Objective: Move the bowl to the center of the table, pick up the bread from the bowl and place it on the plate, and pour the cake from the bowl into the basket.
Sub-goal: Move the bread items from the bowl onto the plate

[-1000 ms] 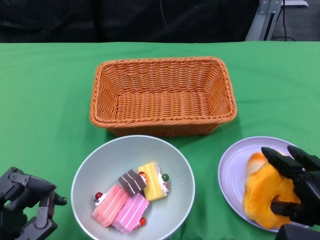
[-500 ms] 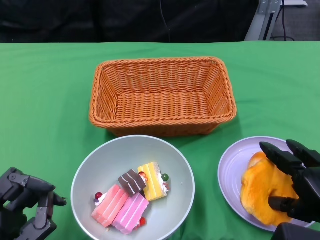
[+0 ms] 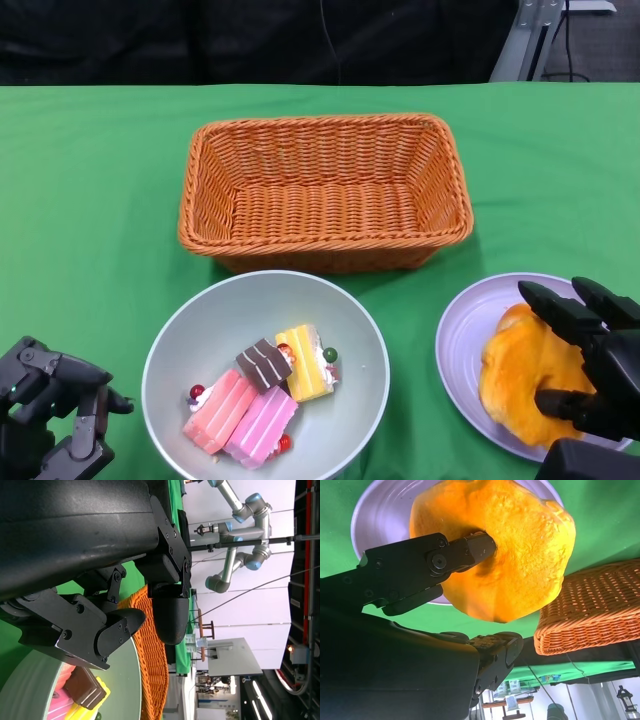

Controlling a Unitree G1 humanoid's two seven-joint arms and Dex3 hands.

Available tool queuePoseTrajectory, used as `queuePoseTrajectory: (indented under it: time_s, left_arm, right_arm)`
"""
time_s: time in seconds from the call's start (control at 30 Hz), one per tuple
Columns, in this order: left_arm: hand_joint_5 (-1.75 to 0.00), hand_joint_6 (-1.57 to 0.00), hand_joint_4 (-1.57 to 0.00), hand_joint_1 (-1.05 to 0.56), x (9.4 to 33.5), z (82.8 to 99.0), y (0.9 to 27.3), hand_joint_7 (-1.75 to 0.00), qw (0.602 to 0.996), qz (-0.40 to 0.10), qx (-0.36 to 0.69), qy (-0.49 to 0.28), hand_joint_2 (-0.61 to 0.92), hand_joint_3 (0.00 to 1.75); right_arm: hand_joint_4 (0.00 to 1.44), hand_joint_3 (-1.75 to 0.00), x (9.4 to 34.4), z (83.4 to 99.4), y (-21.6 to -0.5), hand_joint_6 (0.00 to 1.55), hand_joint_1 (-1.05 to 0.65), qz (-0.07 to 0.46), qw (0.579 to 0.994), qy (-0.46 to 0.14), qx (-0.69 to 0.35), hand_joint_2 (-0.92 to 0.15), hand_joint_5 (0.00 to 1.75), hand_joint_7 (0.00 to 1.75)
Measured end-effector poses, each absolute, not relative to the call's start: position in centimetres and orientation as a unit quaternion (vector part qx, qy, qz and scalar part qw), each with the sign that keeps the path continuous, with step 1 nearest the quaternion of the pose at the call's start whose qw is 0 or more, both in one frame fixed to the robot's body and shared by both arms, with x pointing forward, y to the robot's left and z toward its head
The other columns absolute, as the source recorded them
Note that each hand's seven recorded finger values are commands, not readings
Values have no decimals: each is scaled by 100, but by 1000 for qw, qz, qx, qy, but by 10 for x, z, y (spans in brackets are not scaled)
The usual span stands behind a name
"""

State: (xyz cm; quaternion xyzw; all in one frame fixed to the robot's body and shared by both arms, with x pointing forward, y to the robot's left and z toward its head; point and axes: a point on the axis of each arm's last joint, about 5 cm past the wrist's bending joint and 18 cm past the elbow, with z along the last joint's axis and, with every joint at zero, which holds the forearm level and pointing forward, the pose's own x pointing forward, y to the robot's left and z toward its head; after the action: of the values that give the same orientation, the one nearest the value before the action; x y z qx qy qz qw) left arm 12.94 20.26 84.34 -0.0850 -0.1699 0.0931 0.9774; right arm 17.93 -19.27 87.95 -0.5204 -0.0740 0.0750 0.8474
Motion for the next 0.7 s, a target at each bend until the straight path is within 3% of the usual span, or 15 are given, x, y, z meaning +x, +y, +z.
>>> queuePoseTrajectory:
  time_s: [0.7]
  left_arm:
    - [-147,-76,-77,1,129,843,202,-126,978,90,-81,-168,62,100]
  right_arm:
    - [18,-1,201,891,-176,24,-49,69,845,-112,-518,-90,1,0]
